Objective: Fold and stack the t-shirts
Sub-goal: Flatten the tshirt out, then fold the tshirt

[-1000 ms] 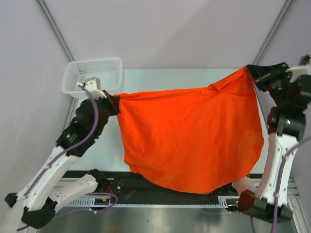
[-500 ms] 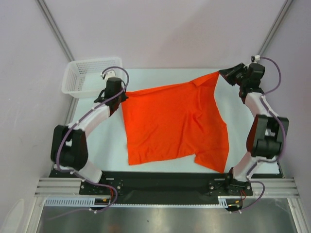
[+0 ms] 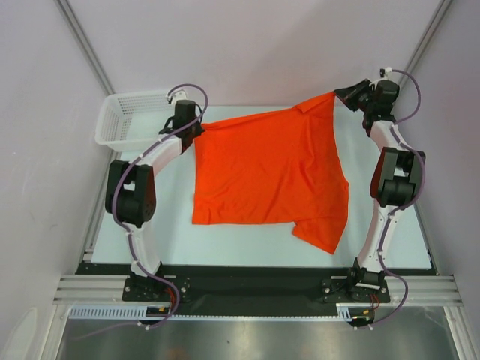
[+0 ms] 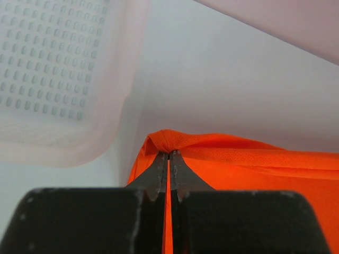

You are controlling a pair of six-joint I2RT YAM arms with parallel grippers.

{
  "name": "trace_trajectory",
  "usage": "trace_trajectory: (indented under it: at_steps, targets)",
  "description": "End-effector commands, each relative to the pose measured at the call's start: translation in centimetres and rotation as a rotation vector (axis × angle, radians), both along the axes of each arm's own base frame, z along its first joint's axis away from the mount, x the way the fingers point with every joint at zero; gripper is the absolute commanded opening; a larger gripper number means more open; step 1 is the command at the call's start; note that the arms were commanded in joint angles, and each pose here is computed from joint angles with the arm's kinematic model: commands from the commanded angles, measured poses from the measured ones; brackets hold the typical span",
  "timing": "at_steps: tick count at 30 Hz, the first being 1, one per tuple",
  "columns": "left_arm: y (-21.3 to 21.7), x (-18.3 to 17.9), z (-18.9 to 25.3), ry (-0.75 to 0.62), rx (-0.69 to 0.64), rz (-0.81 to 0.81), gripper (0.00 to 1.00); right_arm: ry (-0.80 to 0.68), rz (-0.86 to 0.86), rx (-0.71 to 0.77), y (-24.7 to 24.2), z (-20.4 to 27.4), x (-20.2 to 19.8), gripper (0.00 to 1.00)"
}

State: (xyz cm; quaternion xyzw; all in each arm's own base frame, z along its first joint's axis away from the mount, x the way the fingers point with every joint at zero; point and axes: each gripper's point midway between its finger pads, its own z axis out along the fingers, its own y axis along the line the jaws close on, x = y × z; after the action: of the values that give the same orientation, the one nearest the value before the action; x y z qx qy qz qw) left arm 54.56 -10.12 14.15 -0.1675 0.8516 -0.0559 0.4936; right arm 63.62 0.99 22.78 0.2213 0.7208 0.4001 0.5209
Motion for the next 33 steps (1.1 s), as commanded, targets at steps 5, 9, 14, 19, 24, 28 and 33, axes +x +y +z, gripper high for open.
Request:
trace_trajectory:
  at_steps: [5,9,14,19,24,28,33]
  targets:
    - [5.1,1.8,2.5,-0.041,0.033,0.177,0.0,-0.108,-0.069,0.0,-1.0,1.6,1.8,0.0]
    - [3.6,3.3,2.2,-0.063,-0.003,0.076,0.0,-0.057,0.035,0.042,2.5,-0.3,2.2,0.0]
    - [2.2,4.5,2.6,-0.061,-0.032,0.013,0.0,-0.035,0.0,0.066,2.6,-1.3,1.3,0.0]
    - [2.2,4.1,2.8,-0.043,-0.032,0.011,0.0,0.077,-0.024,0.079,1.7,-2.8,-0.2,0.0]
    - [2.5,2.1,1.3,0.045,-0.031,0.025,0.0,0.156,-0.028,0.081,1.2,-2.7,-3.0,0.0]
    - [2.8,-0.1,-0.4,0.122,-0.018,0.025,0.0,0.219,-0.012,0.07,1.4,-3.6,-5.5,0.0]
    - [3.3,-2.2,-2.5,0.219,0.009,0.026,0.0,0.296,0.015,0.063,2.1,-5.0,-7.8,0.0]
